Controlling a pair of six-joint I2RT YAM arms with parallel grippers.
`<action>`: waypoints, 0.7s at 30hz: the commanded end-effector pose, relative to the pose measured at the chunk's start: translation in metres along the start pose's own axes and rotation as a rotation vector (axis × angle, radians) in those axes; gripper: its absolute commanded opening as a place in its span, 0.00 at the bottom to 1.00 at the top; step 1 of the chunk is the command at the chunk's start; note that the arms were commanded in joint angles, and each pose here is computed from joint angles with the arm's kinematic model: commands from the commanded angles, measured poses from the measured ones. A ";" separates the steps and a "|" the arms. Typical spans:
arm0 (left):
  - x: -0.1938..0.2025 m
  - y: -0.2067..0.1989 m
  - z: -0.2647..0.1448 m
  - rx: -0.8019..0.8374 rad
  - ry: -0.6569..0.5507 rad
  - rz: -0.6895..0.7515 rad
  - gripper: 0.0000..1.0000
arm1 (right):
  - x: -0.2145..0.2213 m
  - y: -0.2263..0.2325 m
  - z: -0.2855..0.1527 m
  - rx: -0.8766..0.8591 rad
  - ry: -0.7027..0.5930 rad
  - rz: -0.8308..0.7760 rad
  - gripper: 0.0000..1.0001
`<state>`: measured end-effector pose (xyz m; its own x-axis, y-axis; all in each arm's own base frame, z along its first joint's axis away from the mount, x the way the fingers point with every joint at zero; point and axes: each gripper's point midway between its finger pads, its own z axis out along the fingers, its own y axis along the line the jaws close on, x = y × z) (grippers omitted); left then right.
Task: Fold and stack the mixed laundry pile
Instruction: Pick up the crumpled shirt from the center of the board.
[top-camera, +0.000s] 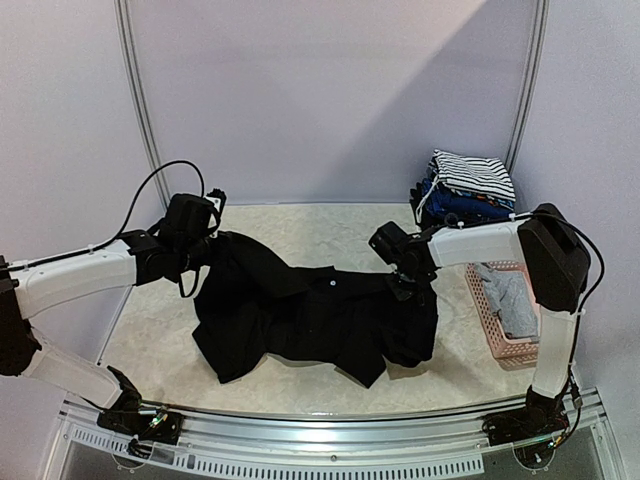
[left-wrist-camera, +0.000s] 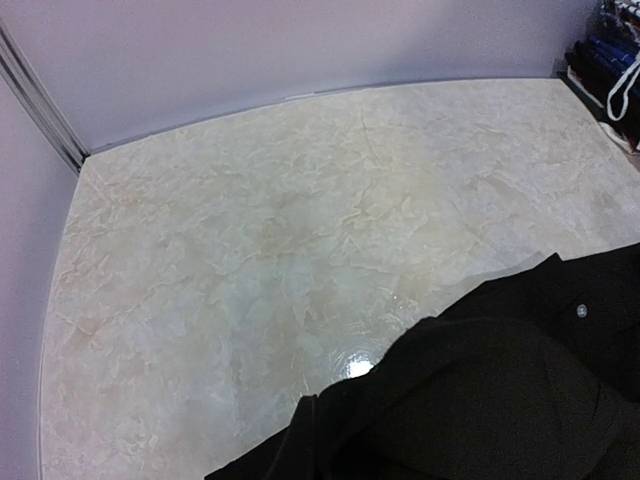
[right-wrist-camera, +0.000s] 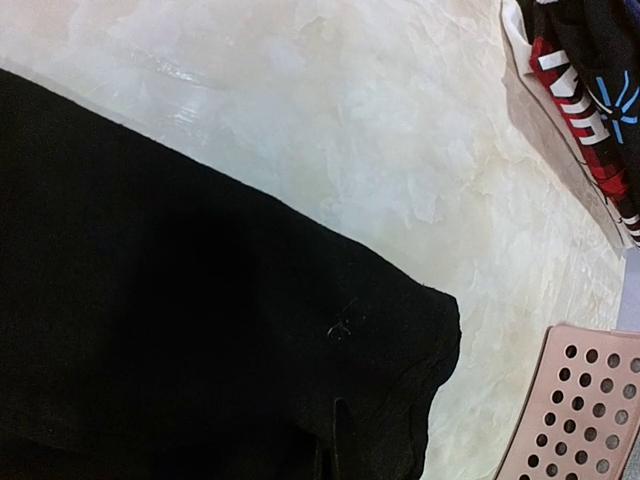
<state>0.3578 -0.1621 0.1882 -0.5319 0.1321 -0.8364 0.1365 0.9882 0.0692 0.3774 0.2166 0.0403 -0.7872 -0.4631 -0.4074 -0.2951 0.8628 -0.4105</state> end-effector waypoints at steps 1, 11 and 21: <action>-0.016 0.005 -0.004 -0.003 -0.035 -0.023 0.00 | -0.001 -0.009 -0.005 0.016 -0.011 0.029 0.00; -0.060 0.025 -0.054 -0.021 -0.152 -0.057 0.00 | -0.047 -0.035 -0.079 -0.071 -0.183 0.118 0.00; -0.124 0.025 -0.119 0.098 -0.323 -0.088 0.00 | -0.071 -0.055 -0.179 -0.253 -0.405 0.149 0.00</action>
<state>0.3343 -0.1458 0.3239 -0.3096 0.0113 -0.9508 0.1461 0.9886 -0.0358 0.3663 0.2299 0.1961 -0.6323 -0.3474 -0.6925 -0.2945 0.9345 -0.1999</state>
